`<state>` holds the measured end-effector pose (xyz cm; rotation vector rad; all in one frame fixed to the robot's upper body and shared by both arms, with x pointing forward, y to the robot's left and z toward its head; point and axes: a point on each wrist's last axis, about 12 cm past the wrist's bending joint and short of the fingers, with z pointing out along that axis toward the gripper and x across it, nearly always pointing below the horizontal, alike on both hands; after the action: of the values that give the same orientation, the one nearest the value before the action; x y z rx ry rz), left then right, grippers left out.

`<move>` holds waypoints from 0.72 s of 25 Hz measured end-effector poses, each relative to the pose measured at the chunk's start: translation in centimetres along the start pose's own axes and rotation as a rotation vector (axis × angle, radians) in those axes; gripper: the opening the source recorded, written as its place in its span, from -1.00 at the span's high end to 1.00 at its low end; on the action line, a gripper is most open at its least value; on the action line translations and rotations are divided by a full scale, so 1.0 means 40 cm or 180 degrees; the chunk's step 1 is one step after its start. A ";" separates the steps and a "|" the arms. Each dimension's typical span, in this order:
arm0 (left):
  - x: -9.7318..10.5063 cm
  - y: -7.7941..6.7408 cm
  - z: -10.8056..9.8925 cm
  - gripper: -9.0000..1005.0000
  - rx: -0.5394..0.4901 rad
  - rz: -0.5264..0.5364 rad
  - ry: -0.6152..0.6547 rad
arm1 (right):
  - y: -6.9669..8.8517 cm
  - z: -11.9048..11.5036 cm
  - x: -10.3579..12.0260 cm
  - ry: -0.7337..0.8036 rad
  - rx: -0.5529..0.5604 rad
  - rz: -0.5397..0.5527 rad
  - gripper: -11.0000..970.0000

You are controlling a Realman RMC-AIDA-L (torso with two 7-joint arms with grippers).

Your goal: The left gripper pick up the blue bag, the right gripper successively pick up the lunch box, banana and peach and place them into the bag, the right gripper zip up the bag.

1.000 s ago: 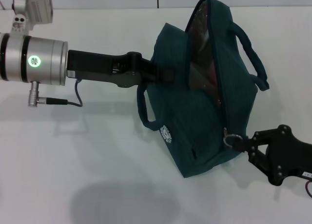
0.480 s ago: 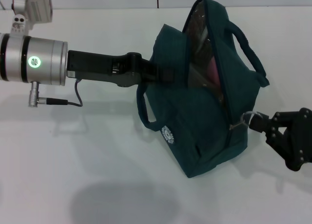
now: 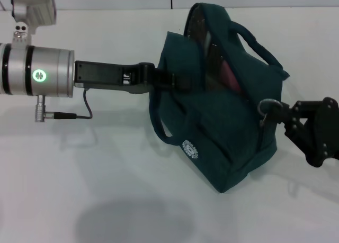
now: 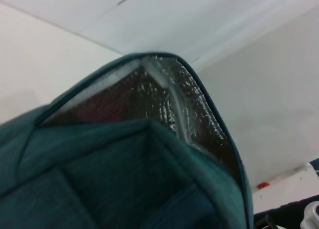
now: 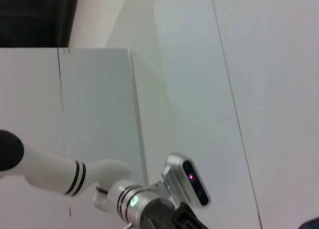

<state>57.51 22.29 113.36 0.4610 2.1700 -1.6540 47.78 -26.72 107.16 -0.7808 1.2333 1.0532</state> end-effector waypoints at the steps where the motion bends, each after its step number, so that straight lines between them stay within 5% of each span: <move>1: 0.002 0.001 -0.004 0.90 0.0020 0.0033 -0.0050 | -0.001 0.003 -0.002 -0.0021 -0.0005 -0.0007 0.96; 5: 0.008 0.002 -0.013 0.90 0.0062 0.0088 -0.0164 | -0.007 0.009 -0.011 -0.0103 0.0004 -0.0035 0.96; 8: 0.012 0.004 -0.018 0.55 0.0077 0.0168 -0.0210 | -0.012 0.014 -0.016 -0.0160 0.0035 -0.0053 0.96; 18: 0.035 -0.011 -0.058 -0.12 0.0337 0.0707 -0.0573 | -0.039 0.072 -0.025 -0.0306 0.0029 0.0003 0.96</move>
<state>55.84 24.46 113.61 0.5392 1.8384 -1.6254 50.25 -24.82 108.58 -0.7145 1.1561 1.0731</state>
